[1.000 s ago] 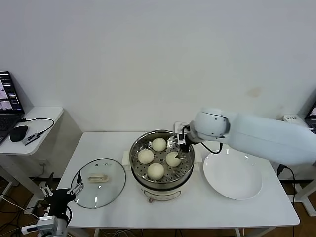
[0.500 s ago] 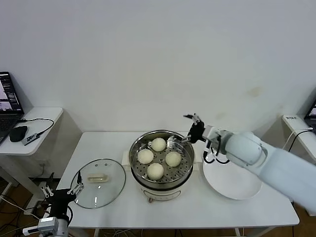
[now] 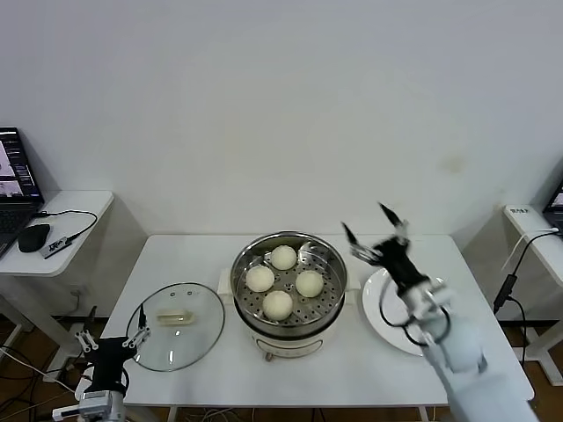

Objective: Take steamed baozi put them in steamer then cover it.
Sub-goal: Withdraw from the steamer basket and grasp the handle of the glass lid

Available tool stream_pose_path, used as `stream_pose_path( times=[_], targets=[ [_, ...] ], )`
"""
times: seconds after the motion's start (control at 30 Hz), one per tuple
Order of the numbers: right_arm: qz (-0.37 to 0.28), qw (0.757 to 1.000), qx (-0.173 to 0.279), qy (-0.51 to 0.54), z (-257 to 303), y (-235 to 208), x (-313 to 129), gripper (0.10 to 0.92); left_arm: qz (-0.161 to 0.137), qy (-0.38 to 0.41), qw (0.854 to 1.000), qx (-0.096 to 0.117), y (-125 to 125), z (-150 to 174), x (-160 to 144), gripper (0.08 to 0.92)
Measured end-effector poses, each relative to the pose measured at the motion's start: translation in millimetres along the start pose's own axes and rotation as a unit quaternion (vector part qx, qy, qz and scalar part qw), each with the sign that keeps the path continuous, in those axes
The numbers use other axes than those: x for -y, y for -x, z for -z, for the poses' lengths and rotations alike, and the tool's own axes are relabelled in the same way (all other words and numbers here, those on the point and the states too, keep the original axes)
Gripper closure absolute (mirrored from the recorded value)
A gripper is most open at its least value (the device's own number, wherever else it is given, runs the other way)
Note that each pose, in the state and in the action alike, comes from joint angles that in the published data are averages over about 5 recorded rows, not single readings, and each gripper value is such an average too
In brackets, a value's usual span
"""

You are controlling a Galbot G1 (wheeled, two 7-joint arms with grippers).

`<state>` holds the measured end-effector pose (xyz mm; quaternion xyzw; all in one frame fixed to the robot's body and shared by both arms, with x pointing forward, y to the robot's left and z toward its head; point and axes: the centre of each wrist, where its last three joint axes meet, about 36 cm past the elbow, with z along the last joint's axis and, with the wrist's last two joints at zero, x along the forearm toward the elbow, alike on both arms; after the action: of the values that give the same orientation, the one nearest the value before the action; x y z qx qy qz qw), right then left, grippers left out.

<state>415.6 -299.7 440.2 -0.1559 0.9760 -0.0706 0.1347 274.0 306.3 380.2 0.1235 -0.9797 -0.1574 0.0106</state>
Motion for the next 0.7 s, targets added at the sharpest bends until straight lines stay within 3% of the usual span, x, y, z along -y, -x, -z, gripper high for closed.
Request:
stream_pose_path(
  times=[0.17, 0.3, 0.47, 0.7],
  targets=[
    [-0.090, 0.993, -0.065, 0.027, -27, -79, 13, 0.200, 0.000, 0.104, 0.994, 0.022, 6, -18, -10, 0.177],
    [-0.146, 0.982, -0.114, 0.028, -33, -136, 20, 0.200, -0.014, 0.208, 0.977, 0.039, 8, -33, -23, 0.177],
    [-0.183, 0.971, -0.150, 0.029, -33, -177, 15, 0.200, -0.044, 0.339, 0.938, 0.064, 13, -48, -40, 0.177],
    [-0.210, 0.964, -0.162, 0.026, -27, -198, 9, 0.200, -0.089, 0.474, 0.870, 0.099, 21, -63, -48, 0.177]
  ],
)
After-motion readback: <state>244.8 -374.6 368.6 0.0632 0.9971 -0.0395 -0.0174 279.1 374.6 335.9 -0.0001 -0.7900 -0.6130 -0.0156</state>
